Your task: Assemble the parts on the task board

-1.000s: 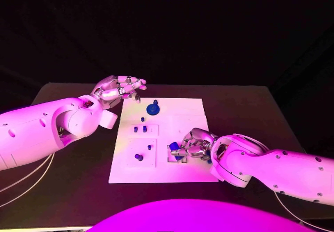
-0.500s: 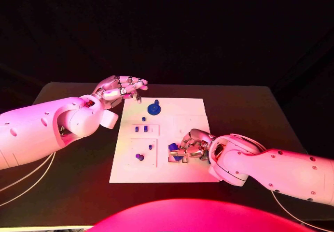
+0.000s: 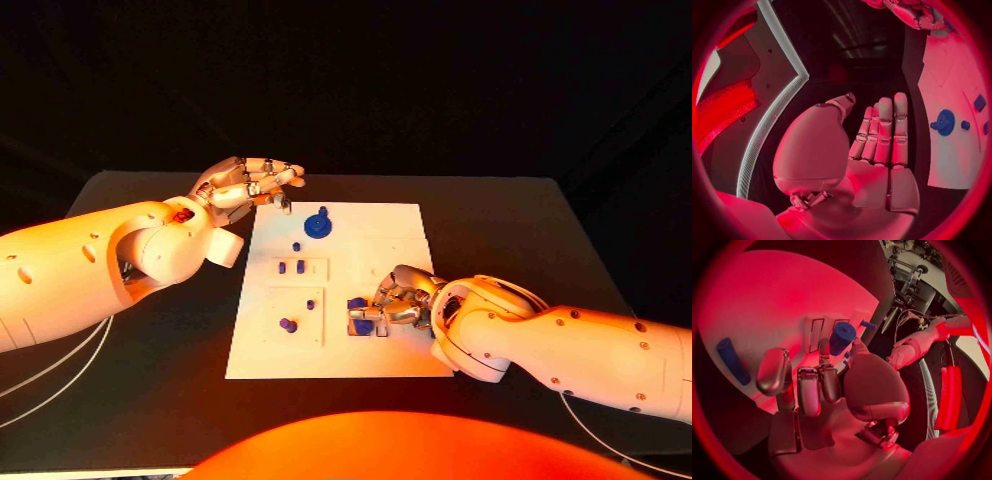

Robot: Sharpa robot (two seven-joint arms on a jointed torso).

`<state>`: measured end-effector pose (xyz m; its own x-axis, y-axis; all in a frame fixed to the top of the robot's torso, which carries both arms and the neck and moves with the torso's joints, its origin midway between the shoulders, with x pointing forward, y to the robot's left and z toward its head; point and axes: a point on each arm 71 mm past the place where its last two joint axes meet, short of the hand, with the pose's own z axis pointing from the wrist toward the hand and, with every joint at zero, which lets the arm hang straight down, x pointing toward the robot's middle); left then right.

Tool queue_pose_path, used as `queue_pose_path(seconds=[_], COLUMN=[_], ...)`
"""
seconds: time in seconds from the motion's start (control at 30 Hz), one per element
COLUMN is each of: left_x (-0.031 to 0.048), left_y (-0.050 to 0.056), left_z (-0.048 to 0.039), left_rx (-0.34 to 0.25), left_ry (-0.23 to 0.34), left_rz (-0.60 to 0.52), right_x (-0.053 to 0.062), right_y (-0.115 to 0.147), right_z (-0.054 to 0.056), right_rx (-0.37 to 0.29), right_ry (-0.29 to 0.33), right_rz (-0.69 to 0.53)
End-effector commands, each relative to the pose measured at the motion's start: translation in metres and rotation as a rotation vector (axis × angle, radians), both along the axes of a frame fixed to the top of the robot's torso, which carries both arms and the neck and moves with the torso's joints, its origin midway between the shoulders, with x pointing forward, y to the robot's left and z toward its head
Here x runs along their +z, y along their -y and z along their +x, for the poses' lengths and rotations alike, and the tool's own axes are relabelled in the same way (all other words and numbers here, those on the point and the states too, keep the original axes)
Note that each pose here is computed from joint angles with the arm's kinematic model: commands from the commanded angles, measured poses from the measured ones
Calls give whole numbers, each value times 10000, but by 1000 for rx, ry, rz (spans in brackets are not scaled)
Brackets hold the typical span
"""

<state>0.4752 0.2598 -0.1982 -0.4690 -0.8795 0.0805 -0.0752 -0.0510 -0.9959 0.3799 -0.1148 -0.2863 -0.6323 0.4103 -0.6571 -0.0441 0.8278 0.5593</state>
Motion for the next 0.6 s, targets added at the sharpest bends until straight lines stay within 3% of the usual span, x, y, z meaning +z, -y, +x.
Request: queue_pose_path(seconds=[0.03, 0.6], left_x=[9, 6], left_y=[18, -18], left_z=[-7, -16], left_rx=[-16, -12], left_ry=[5, -1], left_rz=[-5, 6], right_x=[12, 76], right_y=[-5, 40], right_z=[2, -104], right_rx=[7, 42], right_ry=[28, 45], right_rz=[-17, -13])
